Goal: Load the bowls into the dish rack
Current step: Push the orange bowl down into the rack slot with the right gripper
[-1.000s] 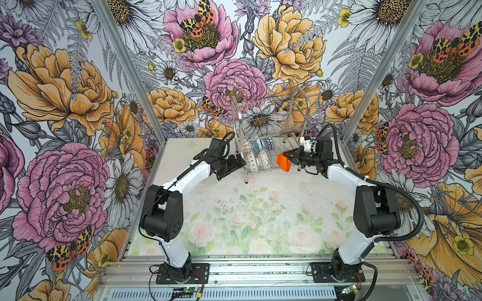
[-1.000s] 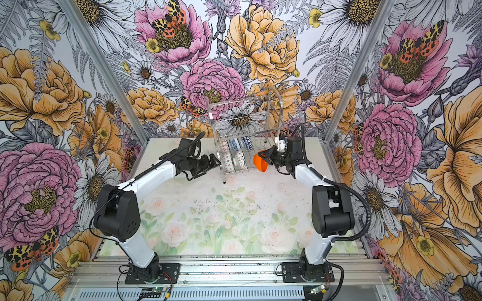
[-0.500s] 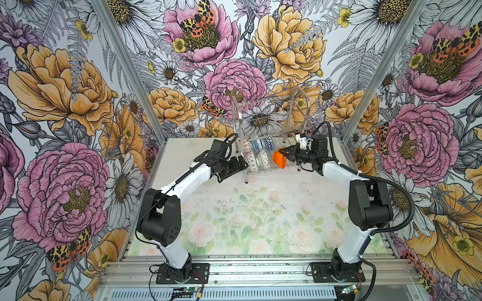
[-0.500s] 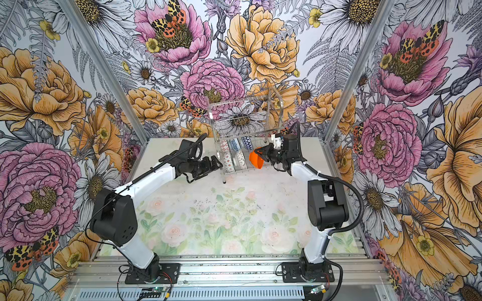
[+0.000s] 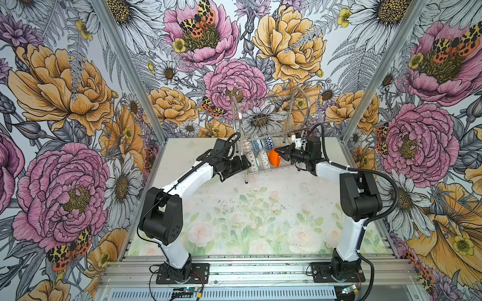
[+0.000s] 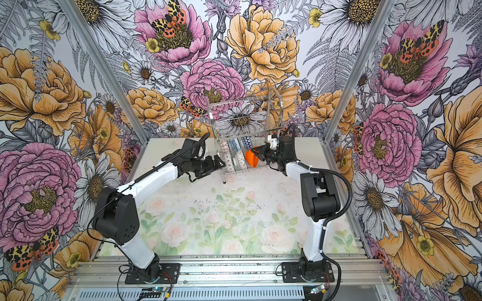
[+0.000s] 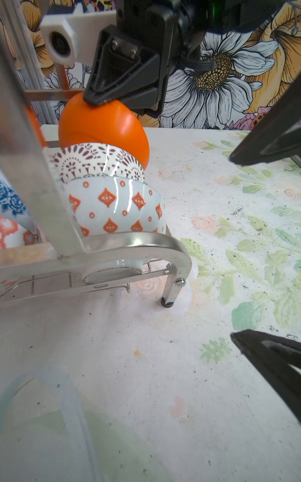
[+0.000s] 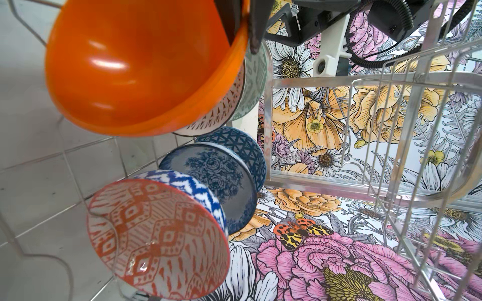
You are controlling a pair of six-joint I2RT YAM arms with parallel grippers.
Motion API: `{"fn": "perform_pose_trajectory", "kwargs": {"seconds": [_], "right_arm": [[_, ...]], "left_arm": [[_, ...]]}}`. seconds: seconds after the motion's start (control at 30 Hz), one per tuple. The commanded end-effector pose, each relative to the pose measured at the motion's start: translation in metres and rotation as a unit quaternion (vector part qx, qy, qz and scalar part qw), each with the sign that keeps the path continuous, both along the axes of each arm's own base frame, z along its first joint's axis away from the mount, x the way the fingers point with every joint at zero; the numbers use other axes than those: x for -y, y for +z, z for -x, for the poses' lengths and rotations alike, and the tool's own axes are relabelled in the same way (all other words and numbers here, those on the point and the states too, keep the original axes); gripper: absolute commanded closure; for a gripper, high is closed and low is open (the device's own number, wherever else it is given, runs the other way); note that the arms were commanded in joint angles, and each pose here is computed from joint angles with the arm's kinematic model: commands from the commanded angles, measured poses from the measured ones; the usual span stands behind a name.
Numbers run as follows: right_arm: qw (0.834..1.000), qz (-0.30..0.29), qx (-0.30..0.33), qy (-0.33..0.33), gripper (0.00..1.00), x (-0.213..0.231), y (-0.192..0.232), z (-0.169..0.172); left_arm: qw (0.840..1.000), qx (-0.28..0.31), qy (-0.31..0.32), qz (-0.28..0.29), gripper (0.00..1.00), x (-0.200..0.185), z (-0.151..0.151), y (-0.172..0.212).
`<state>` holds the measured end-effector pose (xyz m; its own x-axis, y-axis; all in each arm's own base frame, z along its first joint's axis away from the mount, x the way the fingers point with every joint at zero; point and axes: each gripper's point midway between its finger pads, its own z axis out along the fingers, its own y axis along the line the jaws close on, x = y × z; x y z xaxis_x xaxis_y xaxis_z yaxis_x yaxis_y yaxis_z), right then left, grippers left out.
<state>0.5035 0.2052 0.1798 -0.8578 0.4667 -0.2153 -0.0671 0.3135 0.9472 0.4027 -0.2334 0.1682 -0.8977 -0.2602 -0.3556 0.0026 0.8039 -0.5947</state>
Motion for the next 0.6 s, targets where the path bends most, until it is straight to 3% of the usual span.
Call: {"fn": "perform_pose_trajectory", "kwargs": {"seconds": [0.0, 0.57], "right_arm": [[0.999, -0.013, 0.042, 0.008, 1.0, -0.01, 0.022, -0.009], [0.999, -0.009, 0.026, 0.021, 1.0, -0.017, -0.009, -0.021]], "left_arm": [[1.0, 0.012, -0.007, -0.004, 0.01, 0.004, -0.005, 0.007], [1.0, 0.006, -0.01, -0.007, 0.01, 0.007, -0.009, 0.006]]}}
